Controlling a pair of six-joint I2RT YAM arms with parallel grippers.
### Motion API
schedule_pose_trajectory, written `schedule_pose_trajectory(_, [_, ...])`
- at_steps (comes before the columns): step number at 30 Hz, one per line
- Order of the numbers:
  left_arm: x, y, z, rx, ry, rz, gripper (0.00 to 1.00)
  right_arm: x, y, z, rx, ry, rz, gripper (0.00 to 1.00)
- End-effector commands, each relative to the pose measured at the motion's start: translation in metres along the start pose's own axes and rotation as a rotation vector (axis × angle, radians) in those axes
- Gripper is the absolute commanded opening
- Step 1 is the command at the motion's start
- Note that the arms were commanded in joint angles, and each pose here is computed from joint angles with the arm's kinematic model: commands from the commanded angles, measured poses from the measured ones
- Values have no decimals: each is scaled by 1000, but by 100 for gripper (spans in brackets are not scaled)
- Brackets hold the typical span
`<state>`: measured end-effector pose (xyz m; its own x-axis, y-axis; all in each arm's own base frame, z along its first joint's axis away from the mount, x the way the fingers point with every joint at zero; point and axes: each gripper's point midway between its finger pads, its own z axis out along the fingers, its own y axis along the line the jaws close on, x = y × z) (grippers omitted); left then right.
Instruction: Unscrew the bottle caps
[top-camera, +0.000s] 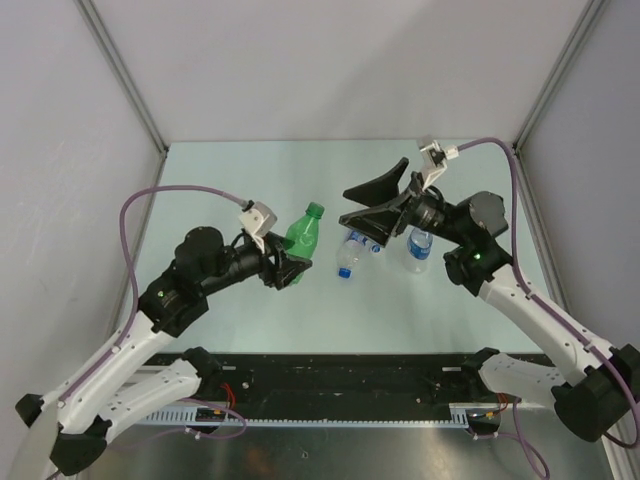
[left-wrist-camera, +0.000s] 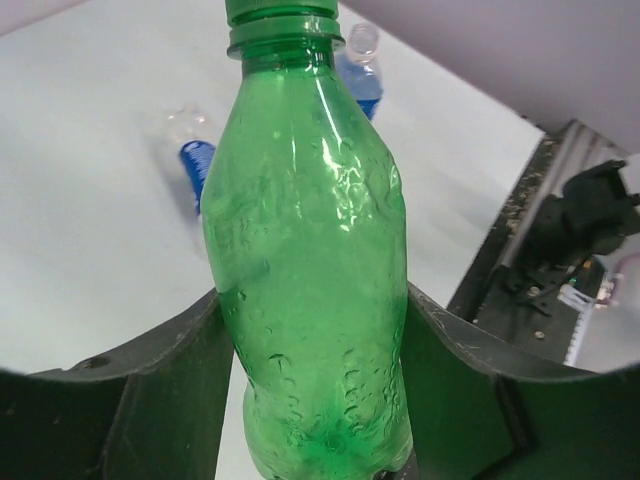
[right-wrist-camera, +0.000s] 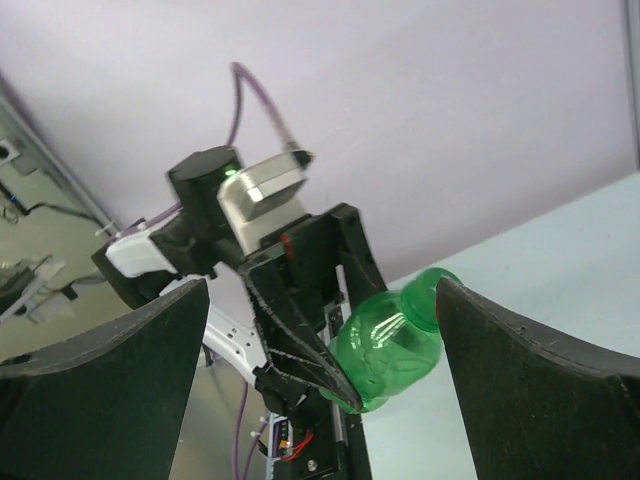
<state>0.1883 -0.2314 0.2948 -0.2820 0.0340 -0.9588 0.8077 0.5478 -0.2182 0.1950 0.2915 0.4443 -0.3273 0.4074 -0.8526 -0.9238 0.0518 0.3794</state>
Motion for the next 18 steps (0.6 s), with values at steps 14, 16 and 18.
schedule_pose_trajectory(14, [-8, 39, 0, -542, 72, 238, 0, 22, -78, 20, 342, 53, 293, 99])
schedule_pose_trajectory(16, [-7, 38, 2, -578, 85, 266, 0, 29, -82, 23, 352, 67, 324, 99])
schedule_pose_trajectory(18, [-6, 36, 4, -604, 93, 289, 0, 35, -86, 26, 363, 78, 349, 99])
